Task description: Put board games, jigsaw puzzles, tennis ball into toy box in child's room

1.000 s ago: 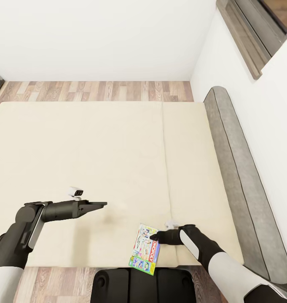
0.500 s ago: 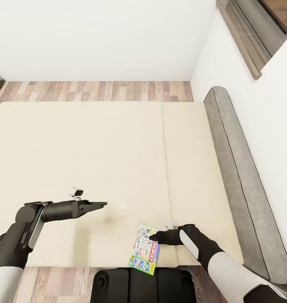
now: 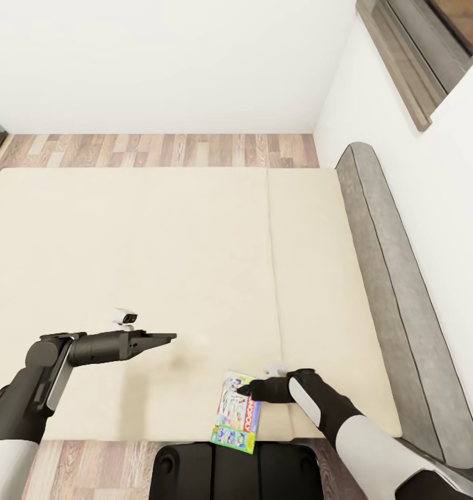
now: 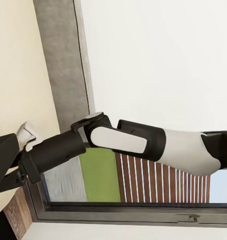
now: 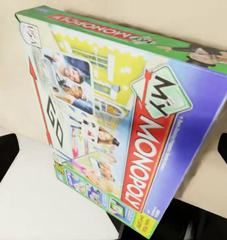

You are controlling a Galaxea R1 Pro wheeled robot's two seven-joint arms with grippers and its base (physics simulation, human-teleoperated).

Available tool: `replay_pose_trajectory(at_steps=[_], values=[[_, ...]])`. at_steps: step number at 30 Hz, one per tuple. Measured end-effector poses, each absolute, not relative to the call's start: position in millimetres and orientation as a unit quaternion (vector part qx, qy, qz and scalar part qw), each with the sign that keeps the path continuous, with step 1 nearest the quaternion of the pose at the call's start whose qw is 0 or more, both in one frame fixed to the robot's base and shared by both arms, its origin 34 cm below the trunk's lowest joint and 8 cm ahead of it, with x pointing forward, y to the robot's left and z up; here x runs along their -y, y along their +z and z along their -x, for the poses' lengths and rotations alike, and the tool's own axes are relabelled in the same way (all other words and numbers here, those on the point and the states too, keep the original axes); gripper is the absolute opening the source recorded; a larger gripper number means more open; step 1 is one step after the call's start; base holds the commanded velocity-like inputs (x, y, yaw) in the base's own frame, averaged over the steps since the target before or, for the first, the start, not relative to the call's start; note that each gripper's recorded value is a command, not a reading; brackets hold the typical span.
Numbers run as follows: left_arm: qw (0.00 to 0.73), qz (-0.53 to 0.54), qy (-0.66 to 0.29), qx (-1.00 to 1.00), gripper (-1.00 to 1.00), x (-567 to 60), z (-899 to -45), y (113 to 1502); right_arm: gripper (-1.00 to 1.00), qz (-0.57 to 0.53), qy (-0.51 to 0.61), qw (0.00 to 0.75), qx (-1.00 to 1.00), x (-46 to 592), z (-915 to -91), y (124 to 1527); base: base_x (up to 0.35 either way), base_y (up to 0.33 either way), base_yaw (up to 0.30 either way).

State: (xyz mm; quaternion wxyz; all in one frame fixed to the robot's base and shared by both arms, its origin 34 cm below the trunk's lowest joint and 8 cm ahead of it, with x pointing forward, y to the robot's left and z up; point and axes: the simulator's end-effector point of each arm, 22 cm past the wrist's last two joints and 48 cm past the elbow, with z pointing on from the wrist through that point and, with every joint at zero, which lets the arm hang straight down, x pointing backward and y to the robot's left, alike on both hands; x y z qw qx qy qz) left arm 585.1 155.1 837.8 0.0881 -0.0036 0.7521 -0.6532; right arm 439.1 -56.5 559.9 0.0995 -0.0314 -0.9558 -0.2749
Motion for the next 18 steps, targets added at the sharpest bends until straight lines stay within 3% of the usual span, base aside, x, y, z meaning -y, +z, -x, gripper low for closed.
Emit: replay_pose_trajectory(at_steps=[18], values=[[0.088, 0.003, -0.653, -0.752, 1.00, -155, -585, 838, 1.00, 0.060, -0.300, 0.097, 0.947, 47, -446, 566, 0.000, 0.000, 0.000]])
